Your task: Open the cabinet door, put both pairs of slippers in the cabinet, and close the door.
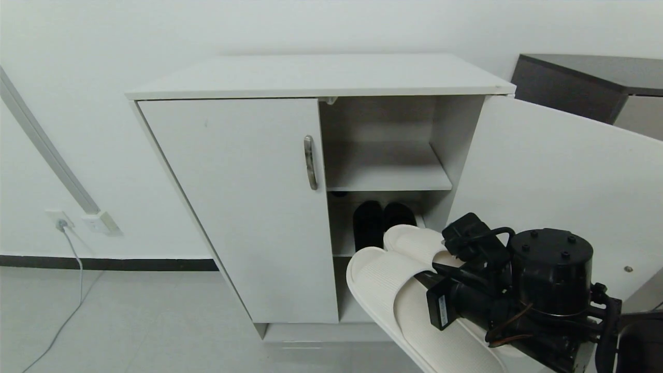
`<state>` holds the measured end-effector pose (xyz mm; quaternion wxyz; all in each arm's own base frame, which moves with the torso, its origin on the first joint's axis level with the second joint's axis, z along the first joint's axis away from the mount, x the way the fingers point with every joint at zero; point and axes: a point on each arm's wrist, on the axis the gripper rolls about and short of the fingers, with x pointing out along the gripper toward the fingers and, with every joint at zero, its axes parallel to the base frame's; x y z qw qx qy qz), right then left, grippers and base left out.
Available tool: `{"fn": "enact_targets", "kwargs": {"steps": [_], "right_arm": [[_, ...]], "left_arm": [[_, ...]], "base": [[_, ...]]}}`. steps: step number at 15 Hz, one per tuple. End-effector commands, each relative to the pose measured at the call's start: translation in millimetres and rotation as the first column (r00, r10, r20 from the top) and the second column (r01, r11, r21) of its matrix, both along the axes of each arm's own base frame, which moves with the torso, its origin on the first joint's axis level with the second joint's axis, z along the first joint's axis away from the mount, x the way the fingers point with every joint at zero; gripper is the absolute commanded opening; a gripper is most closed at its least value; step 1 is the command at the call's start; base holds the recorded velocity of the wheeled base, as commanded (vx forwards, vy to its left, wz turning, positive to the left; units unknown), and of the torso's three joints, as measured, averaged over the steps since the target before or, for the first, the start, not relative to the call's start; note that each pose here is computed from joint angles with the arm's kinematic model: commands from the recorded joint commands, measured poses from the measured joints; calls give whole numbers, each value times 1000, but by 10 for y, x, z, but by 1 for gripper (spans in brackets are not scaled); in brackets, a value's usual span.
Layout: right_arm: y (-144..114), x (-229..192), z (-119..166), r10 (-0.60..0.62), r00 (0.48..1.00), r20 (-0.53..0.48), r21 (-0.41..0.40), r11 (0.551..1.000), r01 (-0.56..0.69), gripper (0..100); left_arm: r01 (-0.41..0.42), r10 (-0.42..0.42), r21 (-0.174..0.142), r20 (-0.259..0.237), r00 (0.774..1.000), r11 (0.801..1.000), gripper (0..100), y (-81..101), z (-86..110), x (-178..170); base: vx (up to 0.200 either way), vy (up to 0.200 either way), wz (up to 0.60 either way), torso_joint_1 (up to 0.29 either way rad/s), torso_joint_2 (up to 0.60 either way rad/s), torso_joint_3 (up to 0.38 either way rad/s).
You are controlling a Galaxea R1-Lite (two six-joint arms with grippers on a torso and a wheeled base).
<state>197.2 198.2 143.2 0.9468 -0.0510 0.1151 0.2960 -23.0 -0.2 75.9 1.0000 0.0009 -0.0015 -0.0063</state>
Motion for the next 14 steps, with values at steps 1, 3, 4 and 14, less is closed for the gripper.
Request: {"fn": "enact_targets", "kwargs": {"steps": [1,3,4,14], "right_arm": [[-2,-3,-16,0,1000,-5,-5,1000,0,0],[-2,-3,-16,1,1000,-3,-7,1000,-1,0],[-4,-5,-20,3,1000,0,-14,1000,-3,0],[115,-3,19,-10,999,53,-26,1000,11,0]], "left_arm": [[0,0,0,-1,1000,1000,0,0,0,1],[0,0,0,-1,1000,1000,0,0,0,1],[0,0,0,-1,1000,1000,0,0,0,1],[0,0,1,-1,1000,1000,0,0,0,1]], "base": [[0,0,0,-66,447,364],[0,0,0,-32,444,388],[0,0,0,-32,427,408],[0,0,0,-2,76,69]]}}
